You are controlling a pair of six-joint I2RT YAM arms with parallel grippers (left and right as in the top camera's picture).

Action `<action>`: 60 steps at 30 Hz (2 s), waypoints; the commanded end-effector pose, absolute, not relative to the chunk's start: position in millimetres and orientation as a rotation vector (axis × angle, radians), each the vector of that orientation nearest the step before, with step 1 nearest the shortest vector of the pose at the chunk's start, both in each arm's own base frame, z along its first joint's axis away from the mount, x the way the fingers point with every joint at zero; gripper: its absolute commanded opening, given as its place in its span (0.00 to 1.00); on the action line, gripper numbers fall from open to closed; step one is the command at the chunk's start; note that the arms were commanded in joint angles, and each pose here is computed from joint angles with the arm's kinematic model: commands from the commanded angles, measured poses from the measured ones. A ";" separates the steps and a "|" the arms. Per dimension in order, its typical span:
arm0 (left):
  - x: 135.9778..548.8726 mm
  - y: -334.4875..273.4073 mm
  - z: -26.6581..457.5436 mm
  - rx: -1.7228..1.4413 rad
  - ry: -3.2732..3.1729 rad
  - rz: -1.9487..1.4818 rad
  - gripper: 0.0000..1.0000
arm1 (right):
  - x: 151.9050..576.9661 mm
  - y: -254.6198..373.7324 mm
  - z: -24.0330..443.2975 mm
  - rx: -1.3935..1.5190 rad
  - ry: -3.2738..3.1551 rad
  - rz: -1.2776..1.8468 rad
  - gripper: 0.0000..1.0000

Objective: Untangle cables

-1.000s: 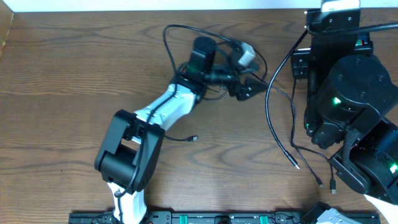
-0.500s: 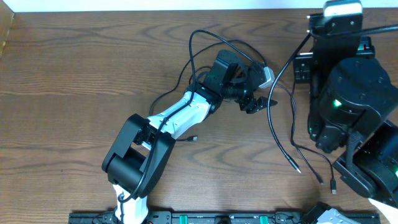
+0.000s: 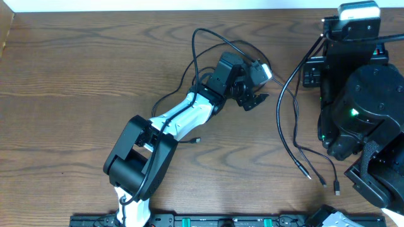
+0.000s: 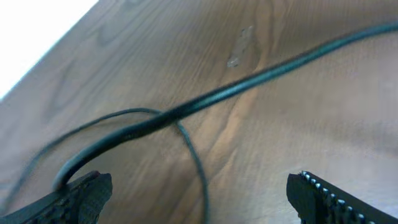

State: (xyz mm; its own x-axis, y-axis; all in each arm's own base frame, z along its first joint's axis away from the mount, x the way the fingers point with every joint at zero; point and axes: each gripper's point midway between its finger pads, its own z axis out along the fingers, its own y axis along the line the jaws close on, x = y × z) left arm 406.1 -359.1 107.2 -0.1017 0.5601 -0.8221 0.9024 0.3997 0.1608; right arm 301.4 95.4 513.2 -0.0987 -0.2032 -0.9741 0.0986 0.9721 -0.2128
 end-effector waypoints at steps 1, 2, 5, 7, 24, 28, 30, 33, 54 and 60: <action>421.2 -350.8 112.5 1.366 1.672 -0.260 0.95 | 296.9 92.2 520.3 -0.053 1.637 -0.220 0.01; 424.2 -350.3 114.1 1.376 1.650 -0.212 0.95 | 296.9 92.2 520.0 -0.050 1.637 -0.218 0.01; 432.3 -350.8 121.7 1.385 1.591 -0.109 0.96 | 296.8 92.1 519.6 -0.049 1.639 -0.217 0.01; 438.3 -351.1 128.9 1.362 1.566 -0.064 0.96 | 296.7 92.0 518.9 -0.052 1.641 -0.219 0.01; 407.9 -363.5 106.1 1.535 1.567 0.105 0.96 | 296.7 91.8 516.9 -0.058 1.648 -0.226 0.01; 418.3 -370.5 125.3 1.472 1.499 0.115 0.96 | 296.5 91.6 516.5 -0.059 1.650 -0.227 0.01; 417.6 -376.3 131.0 1.462 1.471 0.092 0.95 | 296.7 91.6 516.4 -0.058 1.650 -0.227 0.01; 403.1 -389.1 127.4 1.510 1.443 0.009 0.88 | 296.7 91.6 516.4 -0.058 1.650 -0.227 0.01; 335.5 -440.4 125.5 1.524 1.478 -0.381 0.76 | 296.3 91.0 512.0 -0.072 1.666 -0.241 0.01; 330.2 -438.6 150.4 1.513 1.444 -0.398 0.62 | 296.2 91.2 511.5 -0.074 1.668 -0.242 0.01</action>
